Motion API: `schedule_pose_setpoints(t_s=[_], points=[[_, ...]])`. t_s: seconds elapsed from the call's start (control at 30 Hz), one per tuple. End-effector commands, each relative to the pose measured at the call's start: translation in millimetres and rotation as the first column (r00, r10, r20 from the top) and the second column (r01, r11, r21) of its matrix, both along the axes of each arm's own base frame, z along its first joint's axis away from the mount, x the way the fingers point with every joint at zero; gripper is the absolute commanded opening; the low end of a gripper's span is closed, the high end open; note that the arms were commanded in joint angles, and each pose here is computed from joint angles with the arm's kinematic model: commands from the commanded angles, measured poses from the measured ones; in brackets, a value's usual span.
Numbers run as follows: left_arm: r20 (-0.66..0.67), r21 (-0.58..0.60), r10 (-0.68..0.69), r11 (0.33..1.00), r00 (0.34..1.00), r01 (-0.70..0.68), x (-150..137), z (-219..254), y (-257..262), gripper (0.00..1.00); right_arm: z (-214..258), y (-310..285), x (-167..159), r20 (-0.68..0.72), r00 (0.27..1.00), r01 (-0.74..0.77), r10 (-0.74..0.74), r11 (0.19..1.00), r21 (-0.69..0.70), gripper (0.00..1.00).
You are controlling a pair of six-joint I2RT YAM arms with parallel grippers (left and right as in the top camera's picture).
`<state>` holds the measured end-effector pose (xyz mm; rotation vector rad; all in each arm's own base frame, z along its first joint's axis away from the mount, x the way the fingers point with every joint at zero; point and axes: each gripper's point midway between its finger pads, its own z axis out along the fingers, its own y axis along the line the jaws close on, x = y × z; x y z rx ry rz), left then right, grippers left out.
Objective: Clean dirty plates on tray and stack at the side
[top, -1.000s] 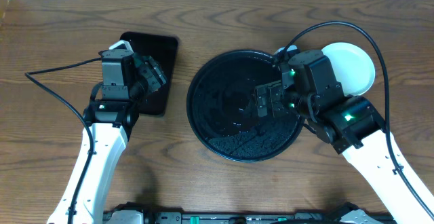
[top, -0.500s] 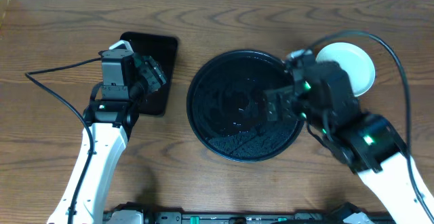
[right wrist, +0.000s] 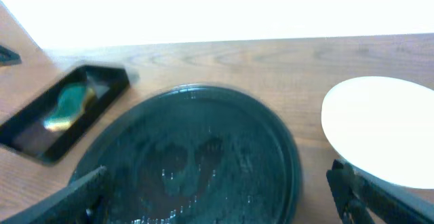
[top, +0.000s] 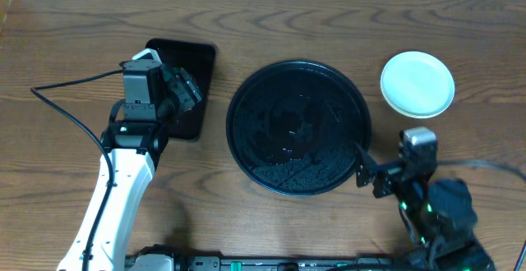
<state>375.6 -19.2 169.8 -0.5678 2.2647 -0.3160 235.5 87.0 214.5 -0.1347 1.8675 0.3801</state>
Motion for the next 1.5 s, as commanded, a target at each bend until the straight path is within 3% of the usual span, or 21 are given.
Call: schedule_pose_setpoints(t_s=[0.0, 0.43, 0.7, 1.17, 1.47], points=[[-0.003, -0.008, 0.007, 1.000, 1.000, -0.007, -0.4, -0.4, 0.5, 0.78, -16.0, -5.1, -7.0, 0.085, 0.996, -0.009, 0.007, 0.999, 0.032, 0.99], [-0.002, -0.008, 0.007, 1.000, 1.000, -0.007, -0.3, -0.3, 0.5, 0.77, -35.5, -21.1, 2.0, 0.259, 0.962, 0.052, -0.086, 0.989, 0.136, 0.99], [-0.002, -0.008, 0.007, 1.000, 1.000, -0.007, -0.3, -0.3, 0.5, 0.77, -57.8, -36.2, 5.4, 0.190, 0.972, 0.122, -0.137, 0.989, 0.089, 0.99], [-0.002, -0.008, 0.007, 1.000, 1.000, -0.007, -0.3, -0.3, 0.5, 0.77, -57.3, -71.5, 10.2, 0.195, 0.942, 0.263, -0.274, 0.961, 0.079, 0.99], [-0.003, -0.008, 0.007, 1.000, 1.000, -0.007, -0.4, -0.4, 0.5, 0.77, -57.4, -72.0, 10.3, 0.195, 0.941, 0.266, -0.276, 0.961, 0.079, 0.99]])
